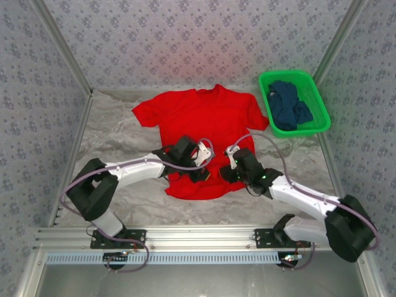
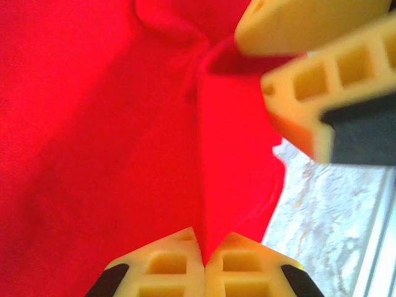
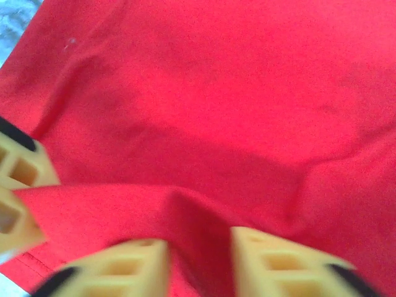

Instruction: Fold the inside-out t-shirt

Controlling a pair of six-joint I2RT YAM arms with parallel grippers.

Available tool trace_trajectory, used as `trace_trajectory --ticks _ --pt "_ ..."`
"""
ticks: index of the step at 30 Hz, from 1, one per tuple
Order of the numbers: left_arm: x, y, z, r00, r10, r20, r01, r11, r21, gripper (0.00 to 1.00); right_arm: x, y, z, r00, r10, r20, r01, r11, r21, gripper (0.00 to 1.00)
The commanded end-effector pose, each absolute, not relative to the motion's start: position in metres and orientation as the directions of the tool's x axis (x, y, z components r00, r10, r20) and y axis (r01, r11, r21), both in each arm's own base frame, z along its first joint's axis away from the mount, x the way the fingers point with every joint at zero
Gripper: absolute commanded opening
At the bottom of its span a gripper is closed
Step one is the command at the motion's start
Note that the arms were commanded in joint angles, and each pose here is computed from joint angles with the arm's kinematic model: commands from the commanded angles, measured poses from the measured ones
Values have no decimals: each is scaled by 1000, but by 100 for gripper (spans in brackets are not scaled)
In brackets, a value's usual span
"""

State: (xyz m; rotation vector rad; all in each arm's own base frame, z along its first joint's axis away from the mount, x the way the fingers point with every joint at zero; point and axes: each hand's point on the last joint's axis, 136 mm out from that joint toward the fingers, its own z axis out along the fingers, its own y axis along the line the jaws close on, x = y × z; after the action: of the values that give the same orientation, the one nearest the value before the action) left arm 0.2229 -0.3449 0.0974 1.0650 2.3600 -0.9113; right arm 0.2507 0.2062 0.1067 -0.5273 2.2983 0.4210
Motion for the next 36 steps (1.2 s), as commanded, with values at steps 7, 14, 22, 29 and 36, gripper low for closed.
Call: trace_trajectory --ticks 7,14,22,29,36 --pt "239 -342 178 -707 374 -601 696 523 -493 0 193 259 129 -446 -246 -861 -695 701 160 33" --pt "245 -340 203 -731 372 -573 676 515 -528 0 220 302 89 -344 -329 -879 -695 719 3 22" --pt "246 -339 240 -755 319 -573 652 461 -602 0 276 286 80 -313 -229 -922 -530 848 -31 18" --pt "240 -353 297 -752 214 -624 655 354 -668 0 307 268 74 -365 -208 -908 -408 912 -44 18" --pt "235 -372 335 -706 182 -685 697 352 -625 0 320 283 70 -339 -240 -909 -395 914 -94 20"
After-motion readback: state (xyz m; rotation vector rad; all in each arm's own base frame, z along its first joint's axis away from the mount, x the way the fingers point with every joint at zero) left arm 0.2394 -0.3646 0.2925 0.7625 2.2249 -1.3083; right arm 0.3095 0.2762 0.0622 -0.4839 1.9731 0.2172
